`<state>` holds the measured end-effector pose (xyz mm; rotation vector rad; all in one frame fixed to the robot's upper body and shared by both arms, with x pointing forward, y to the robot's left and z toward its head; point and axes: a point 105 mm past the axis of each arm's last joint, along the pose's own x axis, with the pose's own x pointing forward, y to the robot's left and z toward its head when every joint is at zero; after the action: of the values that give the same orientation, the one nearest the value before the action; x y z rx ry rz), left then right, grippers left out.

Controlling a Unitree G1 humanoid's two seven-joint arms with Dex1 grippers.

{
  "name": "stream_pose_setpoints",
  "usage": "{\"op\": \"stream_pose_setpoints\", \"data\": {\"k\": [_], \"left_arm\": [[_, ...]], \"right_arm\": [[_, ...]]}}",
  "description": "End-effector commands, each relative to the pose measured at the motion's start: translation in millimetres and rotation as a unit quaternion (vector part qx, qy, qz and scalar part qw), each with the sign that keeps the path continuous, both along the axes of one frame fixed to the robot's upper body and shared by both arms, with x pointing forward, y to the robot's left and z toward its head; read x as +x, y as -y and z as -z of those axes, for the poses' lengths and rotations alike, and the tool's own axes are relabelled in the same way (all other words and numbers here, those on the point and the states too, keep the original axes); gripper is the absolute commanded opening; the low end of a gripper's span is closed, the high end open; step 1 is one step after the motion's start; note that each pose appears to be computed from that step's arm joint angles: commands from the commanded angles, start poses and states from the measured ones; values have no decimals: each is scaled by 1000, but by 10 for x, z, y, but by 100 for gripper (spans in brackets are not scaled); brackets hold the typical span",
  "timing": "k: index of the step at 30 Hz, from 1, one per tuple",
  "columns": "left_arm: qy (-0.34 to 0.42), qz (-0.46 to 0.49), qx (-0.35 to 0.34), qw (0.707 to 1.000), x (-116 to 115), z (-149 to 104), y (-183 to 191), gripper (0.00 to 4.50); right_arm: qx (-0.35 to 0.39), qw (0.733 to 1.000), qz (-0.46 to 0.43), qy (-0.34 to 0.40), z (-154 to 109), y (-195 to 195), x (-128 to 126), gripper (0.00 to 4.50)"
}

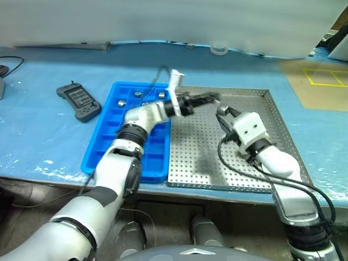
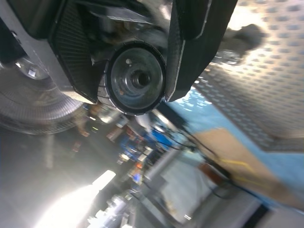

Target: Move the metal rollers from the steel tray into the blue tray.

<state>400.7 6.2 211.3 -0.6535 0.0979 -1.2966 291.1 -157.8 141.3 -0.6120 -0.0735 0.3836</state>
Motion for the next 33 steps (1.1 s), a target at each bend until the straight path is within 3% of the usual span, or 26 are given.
{"op": "stream_pose_setpoints", "data": {"k": [1, 5, 9, 12, 15, 18, 26, 30, 33], "left_arm": [[74, -55, -17, 996, 128, -368, -232, 202], [80, -89, 1, 993, 211, -344, -418, 202], [101, -67, 26, 992, 115, -278, -527, 202], [153, -33, 67, 985, -86, -206, -594, 202], [249, 27, 148, 957, -504, -53, -673, 202], [282, 13, 205, 937, -662, 44, -802, 202], [274, -130, 311, 901, -490, 239, -1240, 202], [310, -198, 404, 837, -352, 401, -1528, 202], [309, -214, 390, 840, -380, 329, -1637, 202]], "right_arm": [[-15, 1000, 8, 1, 35, 52, -41, 122], [-18, 1000, 0, -5, 70, 28, -72, 122], [-17, 1000, -11, 1, 21, -26, -25, 122], [-17, 1000, -24, 0, 1, -81, 12, 122], [-8, 998, -53, -20, 44, -171, -23, 122], [-10, 997, -69, -32, 82, -192, -21, 122], [0, 994, -96, -50, 148, -250, 88, 122], [-18, 996, -83, -32, 219, -194, 176, 122], [-11, 997, -82, -12, 154, -195, 219, 122]]}}
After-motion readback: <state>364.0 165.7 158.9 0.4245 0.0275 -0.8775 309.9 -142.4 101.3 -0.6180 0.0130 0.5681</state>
